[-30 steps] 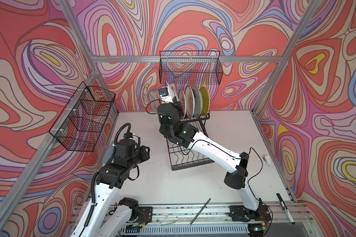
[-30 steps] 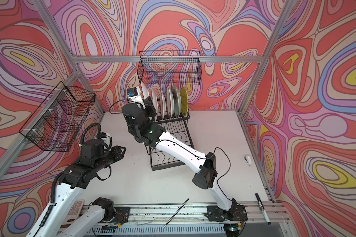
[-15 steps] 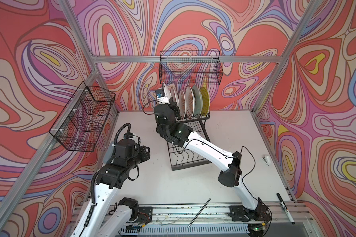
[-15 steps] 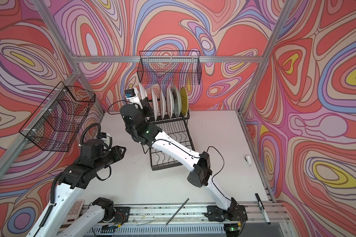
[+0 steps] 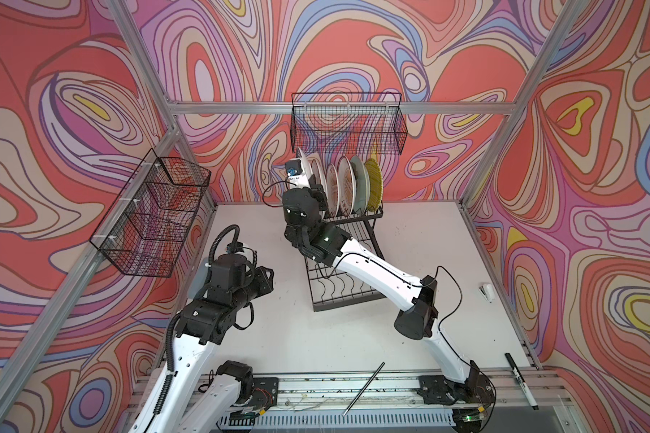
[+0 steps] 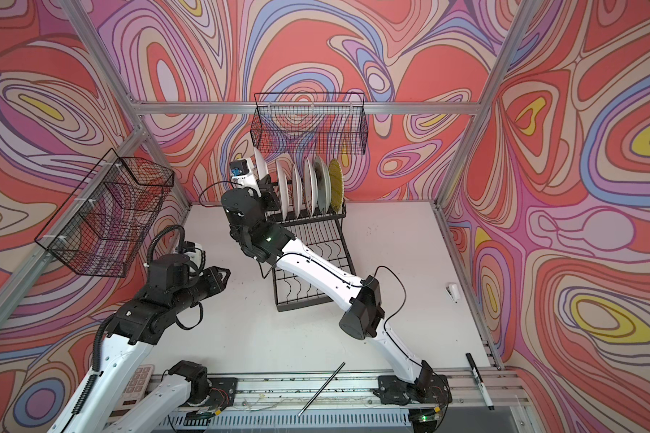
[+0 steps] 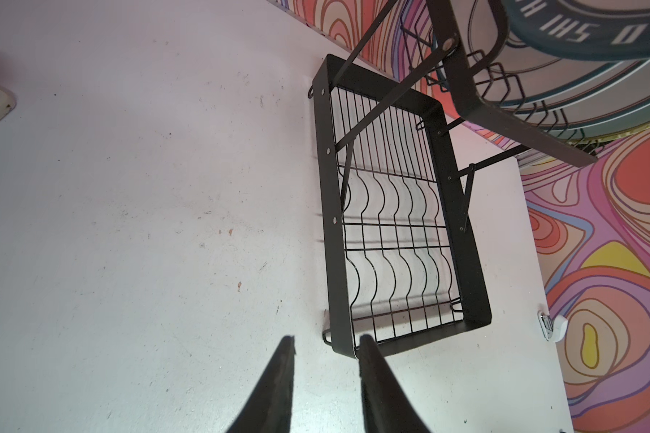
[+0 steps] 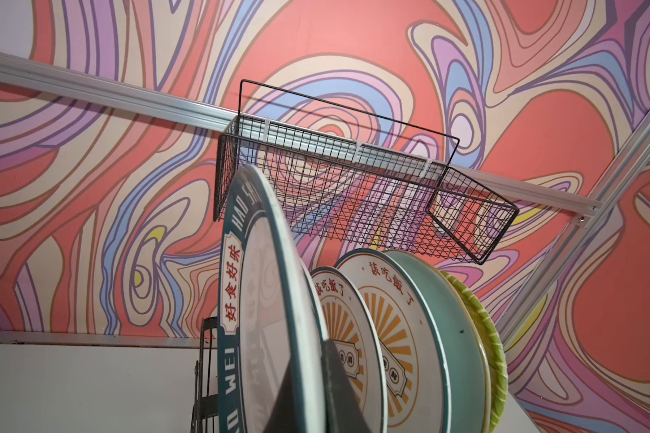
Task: Load the plates into the dish rack
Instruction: 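Lower the plate into the rack slot farthest from the other plates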
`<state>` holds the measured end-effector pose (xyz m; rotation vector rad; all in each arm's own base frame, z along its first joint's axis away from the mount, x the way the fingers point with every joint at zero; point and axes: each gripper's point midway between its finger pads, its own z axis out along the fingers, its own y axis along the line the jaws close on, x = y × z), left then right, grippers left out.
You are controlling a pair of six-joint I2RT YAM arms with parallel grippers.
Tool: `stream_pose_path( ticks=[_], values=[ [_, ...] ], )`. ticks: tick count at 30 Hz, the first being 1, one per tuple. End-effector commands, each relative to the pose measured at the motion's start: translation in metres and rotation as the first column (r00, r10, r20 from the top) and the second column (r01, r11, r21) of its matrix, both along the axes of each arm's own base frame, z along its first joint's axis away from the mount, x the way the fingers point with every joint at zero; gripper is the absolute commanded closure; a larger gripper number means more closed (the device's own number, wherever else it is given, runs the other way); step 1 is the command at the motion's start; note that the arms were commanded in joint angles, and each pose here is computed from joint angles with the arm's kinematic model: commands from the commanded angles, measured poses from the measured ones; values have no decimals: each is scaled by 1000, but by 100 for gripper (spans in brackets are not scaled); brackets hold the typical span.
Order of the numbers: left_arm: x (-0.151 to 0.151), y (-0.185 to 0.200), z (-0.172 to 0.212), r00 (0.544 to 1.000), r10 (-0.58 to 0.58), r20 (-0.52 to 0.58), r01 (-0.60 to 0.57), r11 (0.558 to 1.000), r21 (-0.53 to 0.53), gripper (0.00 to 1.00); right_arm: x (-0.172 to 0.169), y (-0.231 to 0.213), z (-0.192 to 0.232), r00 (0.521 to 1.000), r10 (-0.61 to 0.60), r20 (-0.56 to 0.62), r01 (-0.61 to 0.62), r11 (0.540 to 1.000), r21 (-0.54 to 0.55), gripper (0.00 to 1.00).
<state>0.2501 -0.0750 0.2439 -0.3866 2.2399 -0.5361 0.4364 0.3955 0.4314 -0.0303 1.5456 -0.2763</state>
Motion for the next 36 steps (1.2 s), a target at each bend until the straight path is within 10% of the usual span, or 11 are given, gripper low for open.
stream_pose_path(
  ticks=[1, 36],
  values=[
    [-2, 1, -4, 1000, -7, -14, 8, 1000, 24, 67, 4, -2, 10, 999, -5, 39, 3, 998, 64, 100],
    [6, -7, -4, 999, -35, -13, 35, 999, 6, 67, 28, 4, -30, 1000, -28, 12, 28, 998, 58, 100]
  ],
)
